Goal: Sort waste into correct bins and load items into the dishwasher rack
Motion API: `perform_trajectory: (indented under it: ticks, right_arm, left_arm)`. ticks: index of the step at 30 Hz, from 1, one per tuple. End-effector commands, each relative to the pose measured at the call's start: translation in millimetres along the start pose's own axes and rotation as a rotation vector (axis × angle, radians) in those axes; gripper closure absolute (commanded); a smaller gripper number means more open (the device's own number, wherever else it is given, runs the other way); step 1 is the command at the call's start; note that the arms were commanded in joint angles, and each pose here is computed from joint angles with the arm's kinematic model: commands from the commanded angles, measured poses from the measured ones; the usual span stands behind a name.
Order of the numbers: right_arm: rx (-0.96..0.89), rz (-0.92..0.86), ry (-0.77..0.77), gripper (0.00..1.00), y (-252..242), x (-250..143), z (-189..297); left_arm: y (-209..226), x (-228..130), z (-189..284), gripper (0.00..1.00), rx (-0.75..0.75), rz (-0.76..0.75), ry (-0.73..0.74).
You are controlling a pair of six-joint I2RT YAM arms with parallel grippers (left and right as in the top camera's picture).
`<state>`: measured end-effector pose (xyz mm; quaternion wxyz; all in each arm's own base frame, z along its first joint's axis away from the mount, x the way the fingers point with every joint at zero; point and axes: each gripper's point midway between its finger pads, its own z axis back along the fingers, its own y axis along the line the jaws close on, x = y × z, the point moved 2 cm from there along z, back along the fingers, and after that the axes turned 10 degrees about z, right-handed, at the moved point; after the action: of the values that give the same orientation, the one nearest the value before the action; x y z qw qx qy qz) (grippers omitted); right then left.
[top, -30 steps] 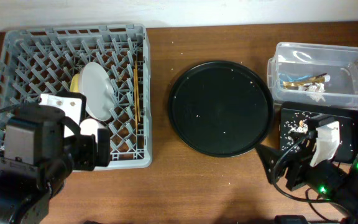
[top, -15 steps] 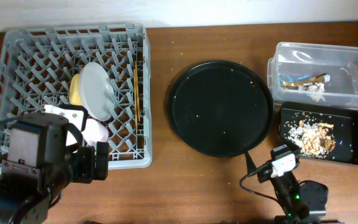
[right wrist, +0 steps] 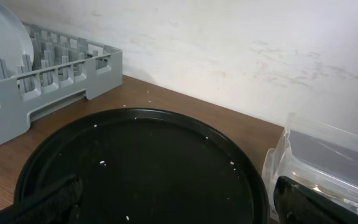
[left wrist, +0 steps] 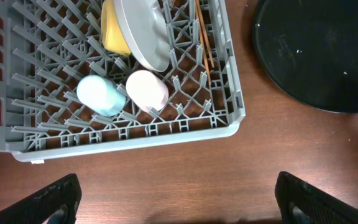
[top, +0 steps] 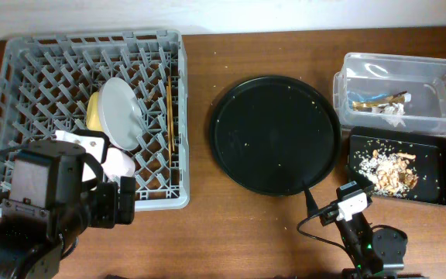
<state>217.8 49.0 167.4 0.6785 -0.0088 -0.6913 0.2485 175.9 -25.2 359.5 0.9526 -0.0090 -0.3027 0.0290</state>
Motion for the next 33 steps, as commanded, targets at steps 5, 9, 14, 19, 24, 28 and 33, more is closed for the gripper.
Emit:
perform_trajectory:
  ticks: [5,9,14,19,24,28,33]
  right_arm:
    - [0.01,-0.003,-0.005,0.02,3,-1,0]
    - [0.01,-0.003,-0.005,0.02,3,-1,0]
    - [0.01,-0.003,-0.005,0.02,3,-1,0]
    - [0.01,-0.003,-0.005,0.01,3,-1,0]
    - [0.01,-0.003,-0.006,0.01,3,-1,0]
    - [0.01,-0.003,-0.005,0.02,3,-1,0]
    - [0.01,-0.003,-0.006,0.02,3,-1,0]
  left_arm:
    - [0,-1,1,0.01,-0.007,0.005,-0.004]
    - [18,5,8,0.01,0.07,0.022,-0.092]
    - [6,47,-35,0.01,-0.063,0.058,-0.554]
    - [5,8,-94,0.01,-0.097,0.019,-0.748]
    - [4,-26,-127,0.01,-0.138,-0.002,-0.936]
    - [11,-46,-147,0.01,-0.11,-0.004,-1.05]
    - [11,-75,-192,0.01,-0.101,-0.026,-0.879]
